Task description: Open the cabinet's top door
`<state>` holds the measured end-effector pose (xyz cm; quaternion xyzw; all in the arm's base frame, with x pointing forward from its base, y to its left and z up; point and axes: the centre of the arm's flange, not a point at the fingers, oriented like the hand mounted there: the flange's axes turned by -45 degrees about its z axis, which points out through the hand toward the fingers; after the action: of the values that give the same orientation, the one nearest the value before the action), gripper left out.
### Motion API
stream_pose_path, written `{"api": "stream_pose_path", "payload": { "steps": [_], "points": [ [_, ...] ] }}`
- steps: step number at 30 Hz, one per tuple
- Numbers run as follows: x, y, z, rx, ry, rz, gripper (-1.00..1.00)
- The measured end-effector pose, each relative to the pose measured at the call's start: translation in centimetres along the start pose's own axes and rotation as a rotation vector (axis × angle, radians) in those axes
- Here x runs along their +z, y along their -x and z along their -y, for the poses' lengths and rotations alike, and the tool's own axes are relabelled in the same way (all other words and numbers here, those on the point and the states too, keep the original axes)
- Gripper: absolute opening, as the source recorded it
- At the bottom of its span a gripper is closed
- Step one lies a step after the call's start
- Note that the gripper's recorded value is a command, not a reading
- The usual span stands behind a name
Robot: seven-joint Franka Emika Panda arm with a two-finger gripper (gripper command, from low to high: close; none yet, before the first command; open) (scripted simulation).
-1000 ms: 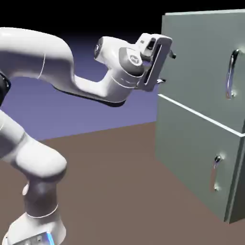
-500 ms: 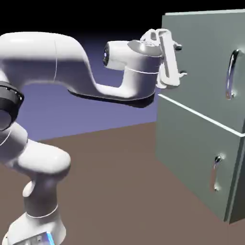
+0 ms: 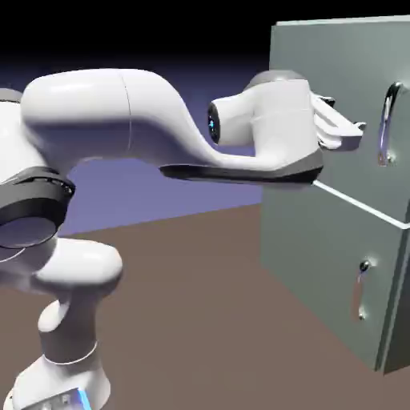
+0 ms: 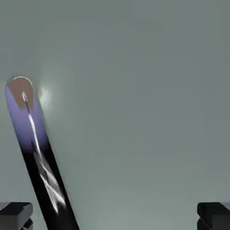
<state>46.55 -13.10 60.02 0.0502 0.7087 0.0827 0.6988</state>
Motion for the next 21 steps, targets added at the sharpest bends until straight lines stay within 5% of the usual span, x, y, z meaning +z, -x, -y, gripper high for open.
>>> {"api": "stream_pose_path", "payload": {
  "steps": [11,12,21],
  "points": [
    [6.2,-0.8,2.8,-0.188,-0.01,0.01,0.0],
    [6.2,-0.8,2.8,-0.188,-0.01,0.011,-1.0],
    [2.7,-1.1,1.6,-0.187,-0.082,0.018,-1.0]
  ]
}}
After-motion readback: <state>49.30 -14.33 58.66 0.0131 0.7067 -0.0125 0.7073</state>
